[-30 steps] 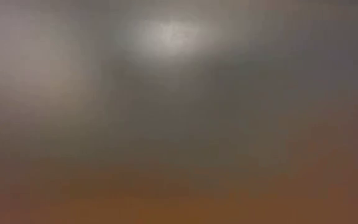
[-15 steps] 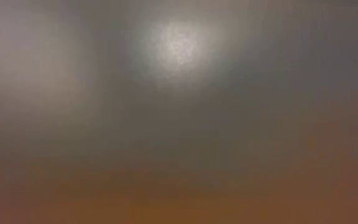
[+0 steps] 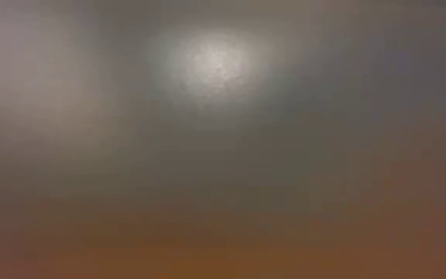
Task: Roll microfiber towels into tight, uniform cylinder then place into a basket
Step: Roll the gray towel
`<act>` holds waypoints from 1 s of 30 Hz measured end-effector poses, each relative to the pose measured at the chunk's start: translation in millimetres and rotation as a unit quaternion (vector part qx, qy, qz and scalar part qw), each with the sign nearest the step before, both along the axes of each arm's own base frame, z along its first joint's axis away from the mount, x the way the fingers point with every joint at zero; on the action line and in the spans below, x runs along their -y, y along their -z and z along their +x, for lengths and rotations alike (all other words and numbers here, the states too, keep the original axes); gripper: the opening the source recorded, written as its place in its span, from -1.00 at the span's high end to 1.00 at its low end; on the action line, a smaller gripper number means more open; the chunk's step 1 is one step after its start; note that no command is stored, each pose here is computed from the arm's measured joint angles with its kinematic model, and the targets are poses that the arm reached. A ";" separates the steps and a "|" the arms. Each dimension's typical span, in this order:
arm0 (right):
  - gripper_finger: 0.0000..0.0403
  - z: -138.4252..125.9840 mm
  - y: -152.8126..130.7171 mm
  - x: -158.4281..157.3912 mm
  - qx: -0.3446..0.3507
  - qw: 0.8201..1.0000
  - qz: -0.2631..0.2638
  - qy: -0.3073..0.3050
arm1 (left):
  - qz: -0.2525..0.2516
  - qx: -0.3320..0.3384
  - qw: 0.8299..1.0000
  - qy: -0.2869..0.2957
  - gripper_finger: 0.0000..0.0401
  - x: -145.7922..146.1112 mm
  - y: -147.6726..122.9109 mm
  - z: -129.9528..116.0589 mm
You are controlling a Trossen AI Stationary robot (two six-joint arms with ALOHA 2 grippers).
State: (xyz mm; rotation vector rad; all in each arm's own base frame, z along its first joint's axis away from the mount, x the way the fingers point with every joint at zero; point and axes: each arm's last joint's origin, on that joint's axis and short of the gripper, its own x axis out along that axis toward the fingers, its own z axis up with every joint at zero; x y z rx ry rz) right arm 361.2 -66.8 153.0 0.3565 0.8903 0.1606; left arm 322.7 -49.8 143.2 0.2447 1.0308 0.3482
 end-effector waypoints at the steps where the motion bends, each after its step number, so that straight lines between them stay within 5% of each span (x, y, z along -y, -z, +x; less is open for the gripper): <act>1: 0.96 0.0 0.0 -0.1 -0.001 1.000 0.002 0.002 | -0.001 0.005 1.000 -0.002 0.47 0.0 0.6 1.3; 13: 0.96 1.5 -1.9 0.3 0.000 0.998 0.050 0.026 | -0.004 0.027 0.998 -0.062 0.47 -7.6 3.3 3.2; 30: 0.96 1.3 -1.7 0.9 -0.001 0.998 0.049 0.028 | -0.005 0.003 0.998 -0.057 0.47 -4.7 24.8 7.4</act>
